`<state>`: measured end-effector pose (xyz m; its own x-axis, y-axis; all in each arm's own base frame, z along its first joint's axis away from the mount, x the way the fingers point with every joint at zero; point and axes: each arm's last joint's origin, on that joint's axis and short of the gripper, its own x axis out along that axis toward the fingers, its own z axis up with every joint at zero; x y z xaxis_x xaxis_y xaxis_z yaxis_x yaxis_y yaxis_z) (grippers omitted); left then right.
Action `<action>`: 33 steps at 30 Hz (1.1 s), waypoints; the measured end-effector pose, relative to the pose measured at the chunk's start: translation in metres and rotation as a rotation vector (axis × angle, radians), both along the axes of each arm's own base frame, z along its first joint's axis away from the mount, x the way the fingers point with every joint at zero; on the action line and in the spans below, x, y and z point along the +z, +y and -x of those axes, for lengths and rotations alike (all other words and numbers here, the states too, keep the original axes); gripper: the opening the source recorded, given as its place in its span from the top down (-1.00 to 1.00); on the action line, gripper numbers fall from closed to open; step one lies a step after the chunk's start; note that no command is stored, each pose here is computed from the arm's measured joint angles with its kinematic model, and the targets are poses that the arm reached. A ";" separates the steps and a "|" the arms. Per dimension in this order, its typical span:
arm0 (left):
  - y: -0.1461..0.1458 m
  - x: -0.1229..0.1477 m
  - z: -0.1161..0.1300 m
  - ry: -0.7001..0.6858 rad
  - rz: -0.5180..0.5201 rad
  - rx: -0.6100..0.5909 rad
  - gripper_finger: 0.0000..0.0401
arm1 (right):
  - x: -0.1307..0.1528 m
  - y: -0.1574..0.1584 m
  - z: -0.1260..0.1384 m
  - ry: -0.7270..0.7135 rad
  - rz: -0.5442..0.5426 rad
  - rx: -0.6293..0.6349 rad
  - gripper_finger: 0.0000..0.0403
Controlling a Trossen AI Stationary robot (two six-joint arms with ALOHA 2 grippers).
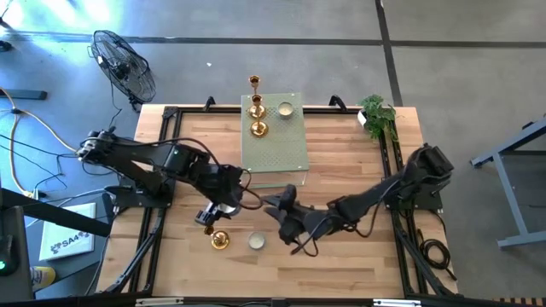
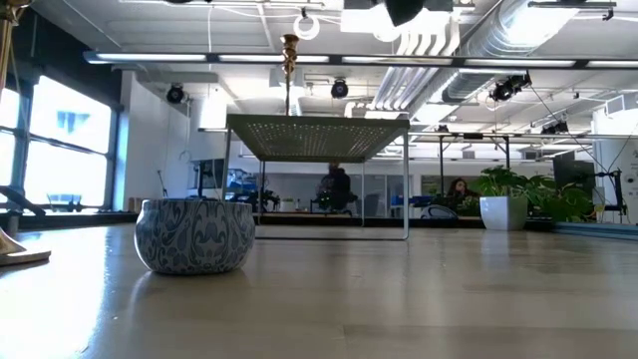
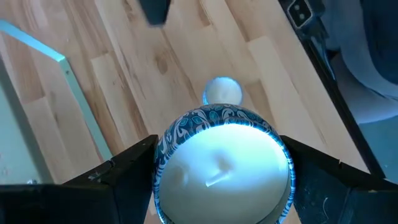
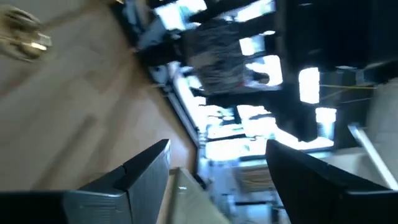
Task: Pick & Place candle stick holders
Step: Put the top blue scented candle on the shelf aligned with the other blue scented candle
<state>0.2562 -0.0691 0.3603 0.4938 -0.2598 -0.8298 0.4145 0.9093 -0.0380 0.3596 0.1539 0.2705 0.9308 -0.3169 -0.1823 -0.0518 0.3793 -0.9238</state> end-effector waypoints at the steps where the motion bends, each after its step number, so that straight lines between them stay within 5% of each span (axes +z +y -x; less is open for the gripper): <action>1: 0.000 -0.001 -0.001 0.004 -0.004 -0.003 -0.44 | 0.000 -0.001 -0.003 -0.019 0.020 -0.009 -0.29; 7: -0.003 -0.012 -0.011 0.040 -0.021 -0.042 -0.44 | -0.010 -0.004 -0.016 -0.013 0.123 0.058 -0.29; 33: -0.007 -0.014 -0.030 -0.100 -0.087 -0.122 -0.44 | -0.011 -0.021 -0.025 -0.025 -0.011 0.220 -0.29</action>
